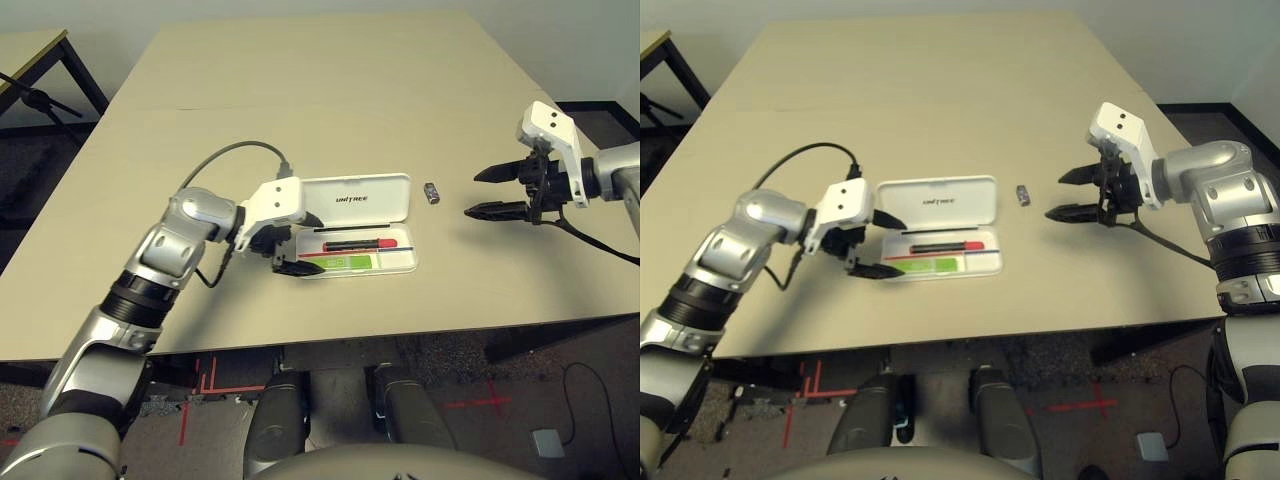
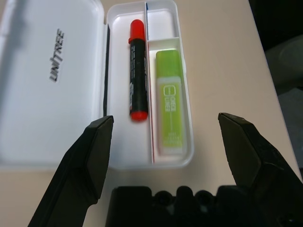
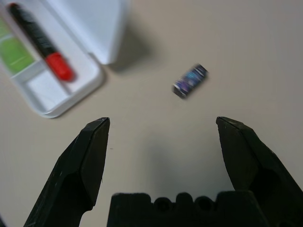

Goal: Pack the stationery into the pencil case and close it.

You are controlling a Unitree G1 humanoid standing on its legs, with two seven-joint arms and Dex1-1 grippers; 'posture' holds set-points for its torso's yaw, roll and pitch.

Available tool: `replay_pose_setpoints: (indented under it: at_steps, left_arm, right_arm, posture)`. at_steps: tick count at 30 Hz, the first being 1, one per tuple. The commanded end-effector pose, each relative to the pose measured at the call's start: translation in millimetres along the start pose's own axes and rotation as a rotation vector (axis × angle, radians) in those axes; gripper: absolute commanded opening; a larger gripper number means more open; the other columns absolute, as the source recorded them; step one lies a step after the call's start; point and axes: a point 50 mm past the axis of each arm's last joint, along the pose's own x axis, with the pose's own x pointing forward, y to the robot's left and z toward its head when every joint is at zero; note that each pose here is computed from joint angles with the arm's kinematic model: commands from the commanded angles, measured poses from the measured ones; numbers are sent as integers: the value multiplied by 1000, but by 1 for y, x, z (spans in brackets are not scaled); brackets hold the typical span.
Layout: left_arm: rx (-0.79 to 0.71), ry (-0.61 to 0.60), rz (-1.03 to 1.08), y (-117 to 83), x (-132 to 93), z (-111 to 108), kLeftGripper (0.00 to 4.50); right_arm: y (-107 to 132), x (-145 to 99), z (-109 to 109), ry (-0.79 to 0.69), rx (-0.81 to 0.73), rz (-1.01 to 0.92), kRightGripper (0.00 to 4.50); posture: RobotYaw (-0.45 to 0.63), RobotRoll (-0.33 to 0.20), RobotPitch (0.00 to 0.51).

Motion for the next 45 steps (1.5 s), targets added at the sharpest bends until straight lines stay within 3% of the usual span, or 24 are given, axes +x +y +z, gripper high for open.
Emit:
replay_pose_setpoints:
  at_steps: [1, 18, 27, 45]
  left_arm:
    - [-25, -35, -7, -2, -15, -2, 4444]
    - [-76, -50, -34, 0, -32, -4, 4444]
    - [-80, -41, -32, 1, -35, -4, 4444]
    - [-78, -45, -25, 0, -35, -3, 4444]
  right_arm:
    - [-4, 10, -6, 4, 102, -121, 4500]
    - [15, 75, 19, -53, 356, -352, 4500]
    - [31, 96, 12, -54, 423, -430, 4500]
    - [33, 126, -8, -30, 532, -437, 4500]
  posture:
    - [-45, 0, 117]
    - [-54, 0, 106]
    - [-51, 0, 103]
    - [-38, 0, 99]
